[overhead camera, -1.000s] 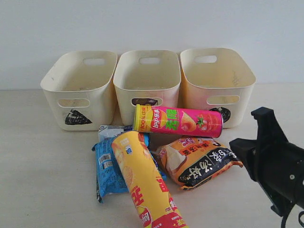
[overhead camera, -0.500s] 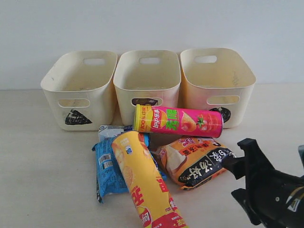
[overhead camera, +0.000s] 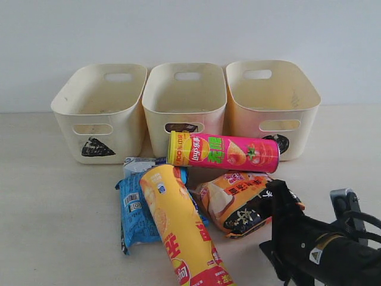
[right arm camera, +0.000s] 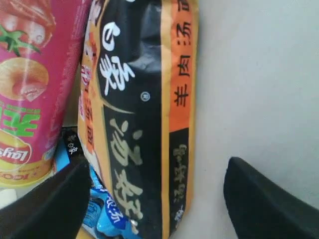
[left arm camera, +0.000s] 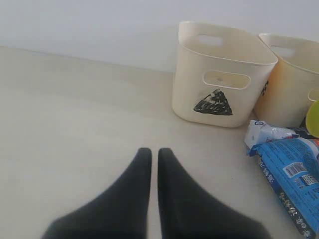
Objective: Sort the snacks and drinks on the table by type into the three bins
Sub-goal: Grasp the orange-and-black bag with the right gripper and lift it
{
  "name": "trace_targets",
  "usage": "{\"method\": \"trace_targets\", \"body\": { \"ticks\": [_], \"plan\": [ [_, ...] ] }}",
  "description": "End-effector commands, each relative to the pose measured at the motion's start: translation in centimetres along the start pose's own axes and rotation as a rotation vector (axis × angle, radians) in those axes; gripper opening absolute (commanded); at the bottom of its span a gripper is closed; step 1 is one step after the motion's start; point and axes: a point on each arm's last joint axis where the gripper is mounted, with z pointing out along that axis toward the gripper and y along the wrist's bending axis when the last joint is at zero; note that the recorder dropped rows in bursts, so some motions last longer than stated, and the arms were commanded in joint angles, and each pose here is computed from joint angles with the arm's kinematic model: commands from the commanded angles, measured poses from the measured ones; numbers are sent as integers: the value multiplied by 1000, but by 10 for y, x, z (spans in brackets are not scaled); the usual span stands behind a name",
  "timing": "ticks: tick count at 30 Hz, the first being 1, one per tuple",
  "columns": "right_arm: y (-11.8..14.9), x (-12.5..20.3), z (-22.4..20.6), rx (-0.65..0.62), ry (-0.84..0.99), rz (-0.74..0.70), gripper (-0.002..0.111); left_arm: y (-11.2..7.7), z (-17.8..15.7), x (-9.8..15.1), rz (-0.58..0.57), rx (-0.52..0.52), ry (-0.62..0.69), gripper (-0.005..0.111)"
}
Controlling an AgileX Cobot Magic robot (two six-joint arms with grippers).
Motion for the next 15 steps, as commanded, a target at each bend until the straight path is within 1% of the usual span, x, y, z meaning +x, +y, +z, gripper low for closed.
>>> {"method": "trace_targets", "body": {
  "ticks": [1,4,8,11,15],
  "plan": [
    [6,2,16,-12,-8,7,68,0,0,1,8,-2,2,4],
    [7,-4,27,10,-25,21,68,0,0,1,8,-2,2,4],
    [14,-17,36,-7,-51,32,67,0,0,1,8,-2,2,4],
    [20,-27,40,-24,-63,22,67,0,0,1,8,-2,2,4],
    [25,-33,45,-6,-49,-7,67,0,0,1,8,-2,2,4]
  ]
}}
